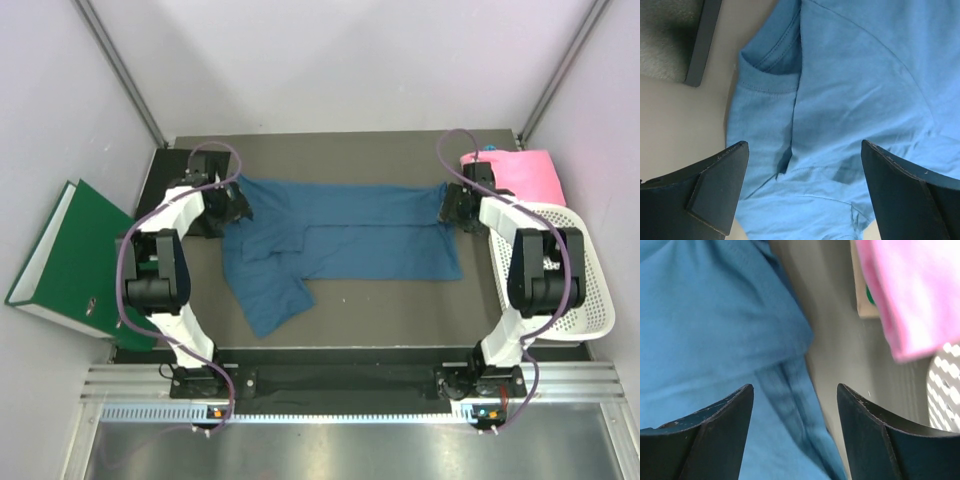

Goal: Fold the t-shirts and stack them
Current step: Fold the flattened tshirt in 1/3 of the way

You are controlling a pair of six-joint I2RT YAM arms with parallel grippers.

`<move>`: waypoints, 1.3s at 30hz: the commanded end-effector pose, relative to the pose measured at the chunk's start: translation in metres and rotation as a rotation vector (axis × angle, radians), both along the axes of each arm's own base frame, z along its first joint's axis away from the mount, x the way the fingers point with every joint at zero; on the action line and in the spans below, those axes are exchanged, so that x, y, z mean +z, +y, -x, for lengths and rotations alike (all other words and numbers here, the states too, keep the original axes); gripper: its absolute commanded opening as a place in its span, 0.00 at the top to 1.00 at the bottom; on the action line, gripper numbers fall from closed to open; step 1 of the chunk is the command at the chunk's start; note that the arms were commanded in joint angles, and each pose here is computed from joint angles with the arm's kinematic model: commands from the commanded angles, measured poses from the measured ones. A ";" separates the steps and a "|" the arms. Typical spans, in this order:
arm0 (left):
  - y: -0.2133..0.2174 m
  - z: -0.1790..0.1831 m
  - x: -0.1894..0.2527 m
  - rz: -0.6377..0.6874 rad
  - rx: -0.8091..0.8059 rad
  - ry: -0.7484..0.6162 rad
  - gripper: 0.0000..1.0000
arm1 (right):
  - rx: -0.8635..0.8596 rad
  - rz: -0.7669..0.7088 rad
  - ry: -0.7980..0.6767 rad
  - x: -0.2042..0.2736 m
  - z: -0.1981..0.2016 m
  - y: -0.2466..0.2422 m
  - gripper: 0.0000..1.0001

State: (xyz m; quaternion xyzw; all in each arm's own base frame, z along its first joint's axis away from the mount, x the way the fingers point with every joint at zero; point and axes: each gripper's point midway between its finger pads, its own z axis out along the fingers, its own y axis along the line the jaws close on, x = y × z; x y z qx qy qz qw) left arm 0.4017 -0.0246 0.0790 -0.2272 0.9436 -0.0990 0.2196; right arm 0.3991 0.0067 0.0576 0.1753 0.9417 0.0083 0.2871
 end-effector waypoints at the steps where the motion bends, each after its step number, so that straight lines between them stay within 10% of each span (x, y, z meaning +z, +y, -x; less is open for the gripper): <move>1: -0.001 -0.029 0.001 0.005 0.011 -0.045 0.03 | -0.027 0.001 -0.098 0.010 -0.046 -0.004 0.33; 18: -0.004 -0.104 -0.013 0.044 0.058 -0.110 0.08 | -0.002 0.002 -0.104 0.002 -0.093 -0.002 0.41; 30: -0.004 -0.139 -0.014 0.058 0.057 -0.158 0.18 | 0.030 -0.030 -0.116 0.007 -0.112 0.003 0.97; 34: -0.007 -0.145 -0.021 0.072 0.045 -0.149 0.44 | 0.031 -0.025 -0.120 0.010 -0.114 0.001 1.00; 37: -0.008 -0.149 -0.018 0.075 0.044 -0.161 0.90 | 0.035 -0.023 -0.122 0.012 -0.113 0.002 1.00; 39: -0.004 -0.151 -0.011 0.060 0.053 -0.174 1.00 | 0.032 -0.021 -0.128 0.016 -0.113 0.001 1.00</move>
